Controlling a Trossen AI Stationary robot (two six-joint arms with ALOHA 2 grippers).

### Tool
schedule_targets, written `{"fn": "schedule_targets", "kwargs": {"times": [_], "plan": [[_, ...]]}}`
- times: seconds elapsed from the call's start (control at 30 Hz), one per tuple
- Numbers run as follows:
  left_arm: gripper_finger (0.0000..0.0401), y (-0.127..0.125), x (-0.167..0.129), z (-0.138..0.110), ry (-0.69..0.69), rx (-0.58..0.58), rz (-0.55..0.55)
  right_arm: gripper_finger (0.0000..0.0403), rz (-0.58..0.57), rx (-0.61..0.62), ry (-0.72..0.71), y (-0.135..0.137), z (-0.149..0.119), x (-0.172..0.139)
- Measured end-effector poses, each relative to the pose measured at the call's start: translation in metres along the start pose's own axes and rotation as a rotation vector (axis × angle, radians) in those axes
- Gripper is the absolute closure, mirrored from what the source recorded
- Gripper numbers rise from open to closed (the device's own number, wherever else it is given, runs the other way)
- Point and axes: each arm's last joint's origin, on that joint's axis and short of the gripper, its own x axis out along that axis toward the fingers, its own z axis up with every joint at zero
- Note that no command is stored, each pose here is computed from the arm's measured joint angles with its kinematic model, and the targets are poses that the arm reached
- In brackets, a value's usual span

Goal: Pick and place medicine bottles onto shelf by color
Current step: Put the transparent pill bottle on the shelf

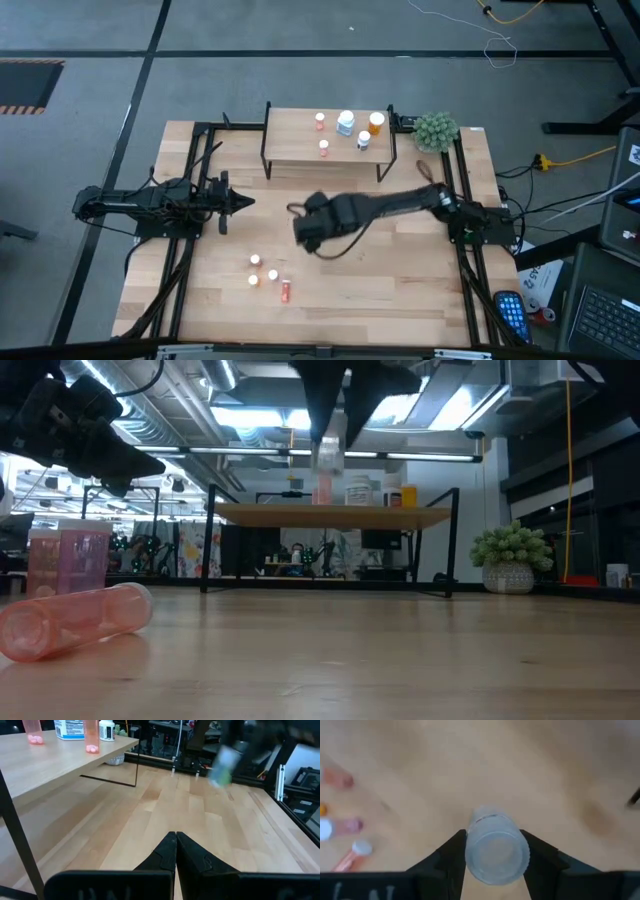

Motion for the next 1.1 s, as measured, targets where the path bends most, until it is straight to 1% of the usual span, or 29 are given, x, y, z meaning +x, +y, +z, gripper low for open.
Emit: {"fn": "schedule_targets", "kwargs": {"times": [0.1,0.27,0.37,0.47,0.57,0.63,0.8,0.97,1.1], "plan": [[0.0401,0.000,0.000,0.000,0.000,0.000,0.000,0.0243,-0.004,-0.035,-0.097,-0.021,0.019,-0.022],[0.0401,0.000,0.000,0.000,0.000,0.000,0.000,0.0243,-0.063,-0.092,-0.277,-0.057,0.047,-0.054],[0.0401,0.000,0.000,0.000,0.000,0.000,0.000,0.0243,-0.119,-0.121,-0.355,-0.079,0.062,-0.068],[0.0401,0.000,0.000,0.000,0.000,0.000,0.000,0.0243,-0.176,-0.138,-0.394,-0.100,0.078,-0.075],[0.0401,0.000,0.000,0.000,0.000,-0.001,0.000,0.0243,-0.219,-0.150,-0.380,-0.120,0.096,-0.071],[0.0401,0.000,0.000,0.000,0.000,-0.003,0.000,0.0243,-0.219,-0.164,-0.330,-0.135,0.109,-0.064],[0.0401,0.000,0.000,0.000,-0.001,-0.004,0.000,0.0243,-0.102,-0.187,-0.182,-0.166,0.136,-0.047],[0.0401,0.000,0.000,0.000,0.000,-0.003,0.000,0.0243,-0.009,-0.218,-0.101,-0.191,0.151,-0.038],[0.0401,0.000,0.000,0.000,-0.001,-0.004,0.000,0.0243,0.032,-0.254,-0.071,-0.201,0.158,-0.030]]}}
